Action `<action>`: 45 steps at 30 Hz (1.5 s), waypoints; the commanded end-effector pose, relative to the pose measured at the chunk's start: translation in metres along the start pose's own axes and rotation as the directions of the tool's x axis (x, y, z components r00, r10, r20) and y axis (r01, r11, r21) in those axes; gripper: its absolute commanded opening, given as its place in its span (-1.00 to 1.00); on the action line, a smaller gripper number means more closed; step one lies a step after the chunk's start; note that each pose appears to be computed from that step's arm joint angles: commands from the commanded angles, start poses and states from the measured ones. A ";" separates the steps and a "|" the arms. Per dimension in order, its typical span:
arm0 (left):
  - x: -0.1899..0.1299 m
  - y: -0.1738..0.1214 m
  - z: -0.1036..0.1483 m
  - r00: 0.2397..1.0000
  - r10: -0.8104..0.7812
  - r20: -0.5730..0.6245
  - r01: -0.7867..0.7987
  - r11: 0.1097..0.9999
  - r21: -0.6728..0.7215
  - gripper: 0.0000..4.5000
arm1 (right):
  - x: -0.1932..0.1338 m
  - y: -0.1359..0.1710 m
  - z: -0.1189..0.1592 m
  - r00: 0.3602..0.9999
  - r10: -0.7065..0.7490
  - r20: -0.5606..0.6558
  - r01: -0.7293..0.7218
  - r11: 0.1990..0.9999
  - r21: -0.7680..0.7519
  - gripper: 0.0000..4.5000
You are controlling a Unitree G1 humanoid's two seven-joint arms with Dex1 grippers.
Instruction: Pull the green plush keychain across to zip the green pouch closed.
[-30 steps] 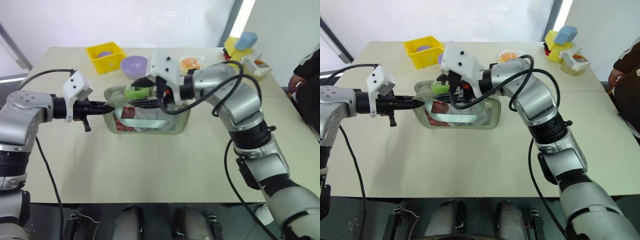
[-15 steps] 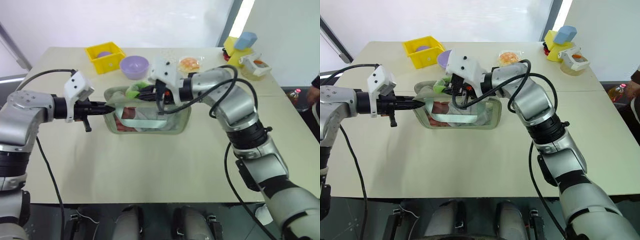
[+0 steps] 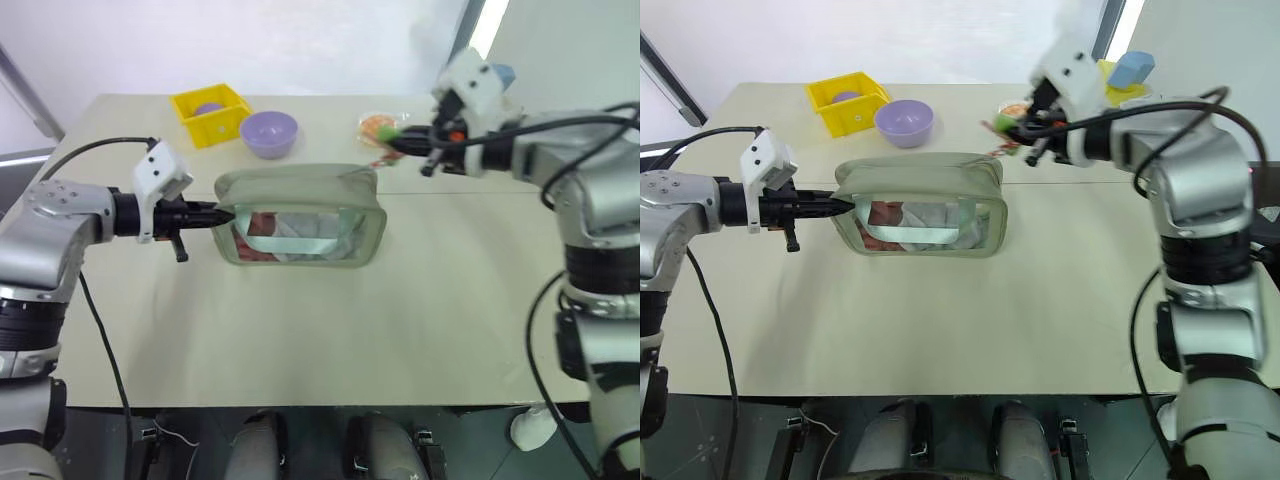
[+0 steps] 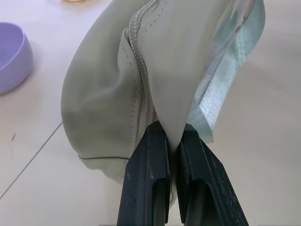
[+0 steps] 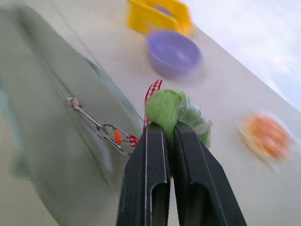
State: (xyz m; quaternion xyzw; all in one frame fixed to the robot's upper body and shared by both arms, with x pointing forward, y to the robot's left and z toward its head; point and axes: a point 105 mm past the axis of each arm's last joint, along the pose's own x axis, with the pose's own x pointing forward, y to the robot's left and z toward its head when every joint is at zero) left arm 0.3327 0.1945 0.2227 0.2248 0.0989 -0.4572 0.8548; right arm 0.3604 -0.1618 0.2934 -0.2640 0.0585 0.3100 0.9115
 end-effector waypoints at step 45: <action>-0.051 0.016 0.010 0.982 0.171 0.076 -0.162 0.980 -0.112 0.99 | -0.024 0.060 -0.001 0.927 0.343 0.151 -0.354 0.934 0.052 1.00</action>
